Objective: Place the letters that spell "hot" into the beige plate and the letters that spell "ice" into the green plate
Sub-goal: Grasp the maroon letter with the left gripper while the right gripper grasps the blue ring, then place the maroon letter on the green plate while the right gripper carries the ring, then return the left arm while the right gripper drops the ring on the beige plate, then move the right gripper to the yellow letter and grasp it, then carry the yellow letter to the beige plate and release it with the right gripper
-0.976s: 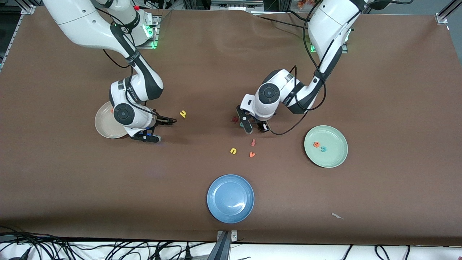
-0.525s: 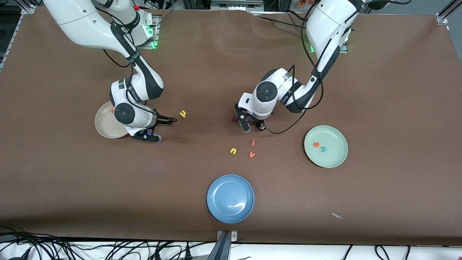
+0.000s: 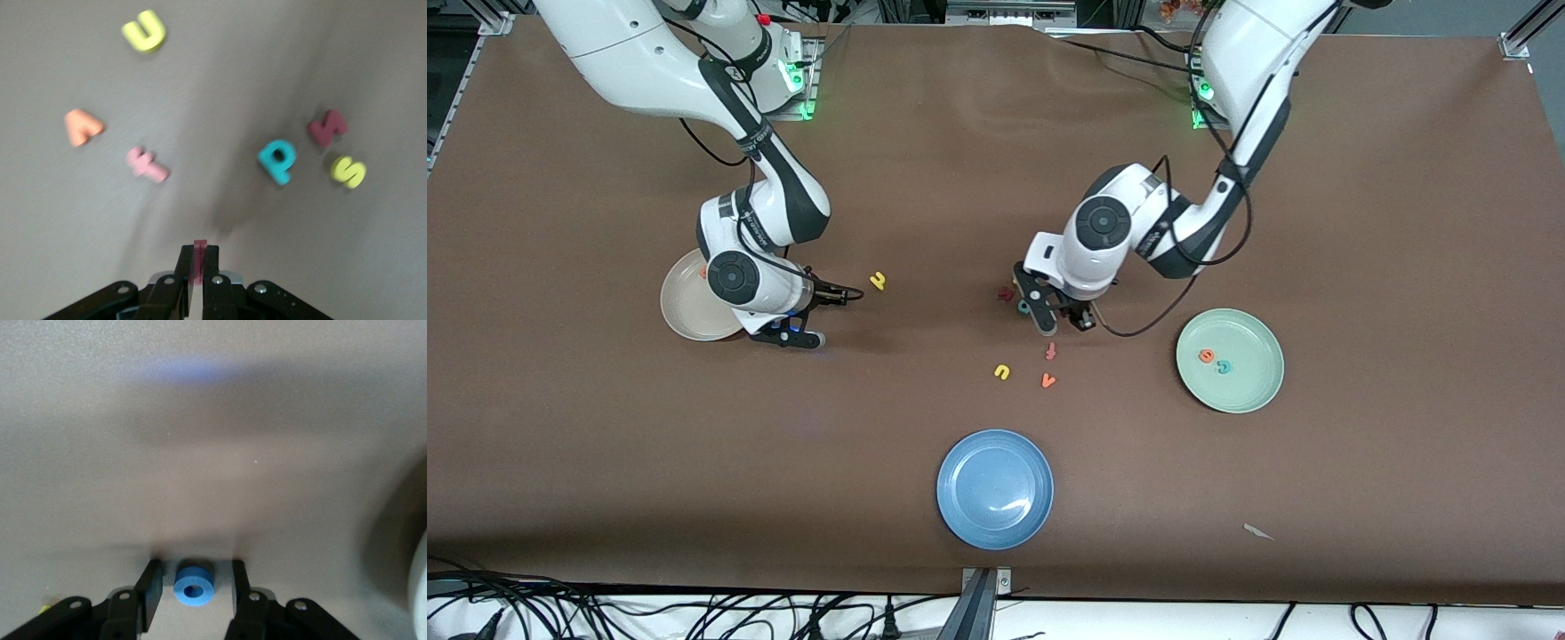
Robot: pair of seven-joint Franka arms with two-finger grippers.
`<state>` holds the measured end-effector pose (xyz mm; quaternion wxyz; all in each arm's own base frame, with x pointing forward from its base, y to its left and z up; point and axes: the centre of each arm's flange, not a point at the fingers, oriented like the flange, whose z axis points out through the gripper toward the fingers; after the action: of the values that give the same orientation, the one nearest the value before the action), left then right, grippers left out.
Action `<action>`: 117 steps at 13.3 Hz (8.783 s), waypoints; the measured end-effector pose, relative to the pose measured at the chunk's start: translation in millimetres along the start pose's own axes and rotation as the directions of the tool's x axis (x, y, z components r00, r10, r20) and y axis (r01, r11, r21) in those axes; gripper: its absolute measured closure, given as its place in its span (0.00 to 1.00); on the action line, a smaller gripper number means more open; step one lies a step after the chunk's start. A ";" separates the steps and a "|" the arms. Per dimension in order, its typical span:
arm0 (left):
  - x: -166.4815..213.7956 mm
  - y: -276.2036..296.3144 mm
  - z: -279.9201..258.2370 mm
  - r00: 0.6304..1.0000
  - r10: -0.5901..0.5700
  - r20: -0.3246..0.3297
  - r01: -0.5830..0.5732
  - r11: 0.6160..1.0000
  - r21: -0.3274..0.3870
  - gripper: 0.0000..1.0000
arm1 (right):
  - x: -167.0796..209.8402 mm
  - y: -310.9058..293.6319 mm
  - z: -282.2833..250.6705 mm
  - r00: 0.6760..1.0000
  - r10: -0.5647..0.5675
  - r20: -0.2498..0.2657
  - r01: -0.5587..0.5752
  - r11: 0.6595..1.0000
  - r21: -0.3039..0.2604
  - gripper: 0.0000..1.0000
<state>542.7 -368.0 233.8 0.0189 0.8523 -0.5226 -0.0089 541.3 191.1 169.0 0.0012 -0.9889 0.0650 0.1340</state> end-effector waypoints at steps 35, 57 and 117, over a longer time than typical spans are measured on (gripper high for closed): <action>-198.0 -221.2 -48.5 0.881 -0.470 0.053 0.461 0.878 0.129 0.11 | -9.3 0.3 -0.6 0.999 -0.010 -0.045 0.011 1.000 0.013 0.72; -286.8 -151.1 -368.1 0.449 -0.893 0.040 0.891 0.451 0.047 0.00 | 31.0 140.6 -59.5 0.992 -0.061 0.107 0.070 0.994 -0.087 0.72; -288.9 -152.5 -370.4 0.424 -0.904 0.061 0.903 0.427 0.048 0.00 | -42.4 -42.7 -78.7 0.806 -0.588 -0.066 0.552 0.788 -0.273 0.74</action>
<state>560.3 -32.9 596.3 -0.0122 0.9986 0.0145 -0.0486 527.1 237.3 255.5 -0.0831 -0.9617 -0.2538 0.0608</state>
